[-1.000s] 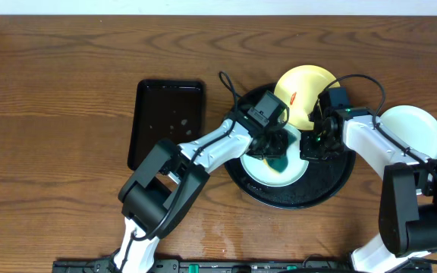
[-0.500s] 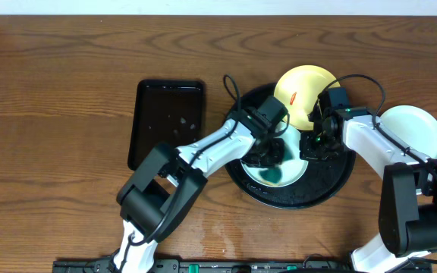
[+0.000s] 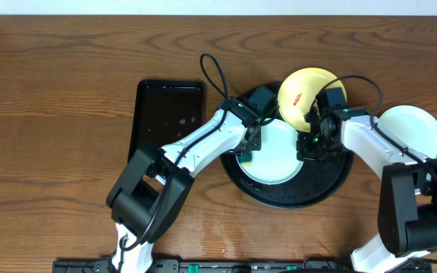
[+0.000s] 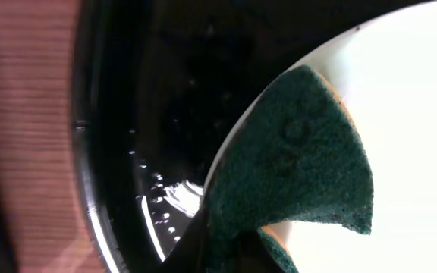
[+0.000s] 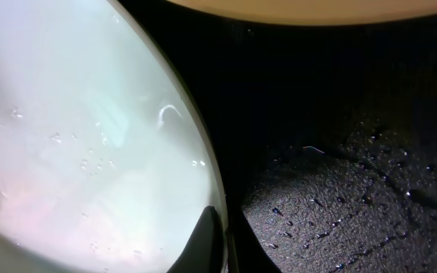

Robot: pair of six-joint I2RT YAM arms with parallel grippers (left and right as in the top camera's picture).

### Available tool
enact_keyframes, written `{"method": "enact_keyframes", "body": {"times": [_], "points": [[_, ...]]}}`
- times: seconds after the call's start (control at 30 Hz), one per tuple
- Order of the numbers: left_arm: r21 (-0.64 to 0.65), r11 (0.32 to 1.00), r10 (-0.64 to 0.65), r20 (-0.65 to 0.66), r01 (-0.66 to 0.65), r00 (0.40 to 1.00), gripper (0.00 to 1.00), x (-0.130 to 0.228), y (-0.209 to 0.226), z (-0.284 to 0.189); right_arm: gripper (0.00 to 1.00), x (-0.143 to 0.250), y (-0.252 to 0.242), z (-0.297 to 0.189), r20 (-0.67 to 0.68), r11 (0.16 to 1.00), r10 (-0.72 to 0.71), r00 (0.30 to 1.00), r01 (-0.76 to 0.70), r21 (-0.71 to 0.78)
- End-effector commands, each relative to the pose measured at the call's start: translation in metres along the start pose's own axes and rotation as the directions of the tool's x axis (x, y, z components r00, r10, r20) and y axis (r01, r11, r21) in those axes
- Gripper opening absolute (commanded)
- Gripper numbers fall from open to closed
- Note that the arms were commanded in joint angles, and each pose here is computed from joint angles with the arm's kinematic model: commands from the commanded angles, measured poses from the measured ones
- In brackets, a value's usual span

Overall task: Clean dirty plates on tray and stack at the side
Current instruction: 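Return the sponge to the black rectangular tray with the left gripper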

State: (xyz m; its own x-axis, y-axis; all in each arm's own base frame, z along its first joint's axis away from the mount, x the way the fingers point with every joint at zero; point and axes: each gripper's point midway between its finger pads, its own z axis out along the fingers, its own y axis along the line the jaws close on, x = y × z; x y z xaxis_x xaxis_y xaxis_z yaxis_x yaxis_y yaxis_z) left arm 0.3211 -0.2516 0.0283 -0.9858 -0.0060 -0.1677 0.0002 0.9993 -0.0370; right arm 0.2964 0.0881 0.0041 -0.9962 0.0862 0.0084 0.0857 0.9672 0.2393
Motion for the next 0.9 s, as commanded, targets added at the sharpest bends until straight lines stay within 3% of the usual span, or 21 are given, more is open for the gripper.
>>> {"method": "enact_keyframes", "body": {"times": [0.0,0.17,0.37,0.57,0.77,0.87], "points": [[-0.067,0.997,-0.038,0.153,0.049,0.987,0.07,-0.031,0.028,-0.044,0.01,-0.001,-0.009,0.002,0.006,0.998,-0.021,1.000,0.021,0.052],[-0.009,0.997,-0.072,0.183,0.074,0.980,0.08,-0.031,0.040,-0.090,0.01,-0.001,-0.009,0.002,0.003,0.998,-0.020,1.000,0.020,0.052],[-0.050,0.989,-0.127,0.181,0.139,0.975,0.08,-0.036,0.100,-0.118,0.01,-0.001,-0.009,0.002,0.003,0.998,-0.020,1.000,0.020,0.053],[-0.131,0.931,-0.329,0.097,0.340,0.939,0.08,-0.036,0.186,-0.084,0.01,-0.002,-0.009,0.002,0.006,0.998,-0.029,1.000,0.029,0.051],[0.004,0.951,-0.308,-0.011,0.308,0.951,0.08,-0.031,0.191,-0.041,0.01,-0.004,-0.009,0.002,0.013,0.998,-0.050,0.999,0.049,0.050],[0.006,0.959,-0.284,-0.003,0.284,0.959,0.17,-0.033,0.192,-0.034,0.01,-0.004,-0.007,0.001,0.013,0.998,-0.050,0.999,0.050,0.044]]}}
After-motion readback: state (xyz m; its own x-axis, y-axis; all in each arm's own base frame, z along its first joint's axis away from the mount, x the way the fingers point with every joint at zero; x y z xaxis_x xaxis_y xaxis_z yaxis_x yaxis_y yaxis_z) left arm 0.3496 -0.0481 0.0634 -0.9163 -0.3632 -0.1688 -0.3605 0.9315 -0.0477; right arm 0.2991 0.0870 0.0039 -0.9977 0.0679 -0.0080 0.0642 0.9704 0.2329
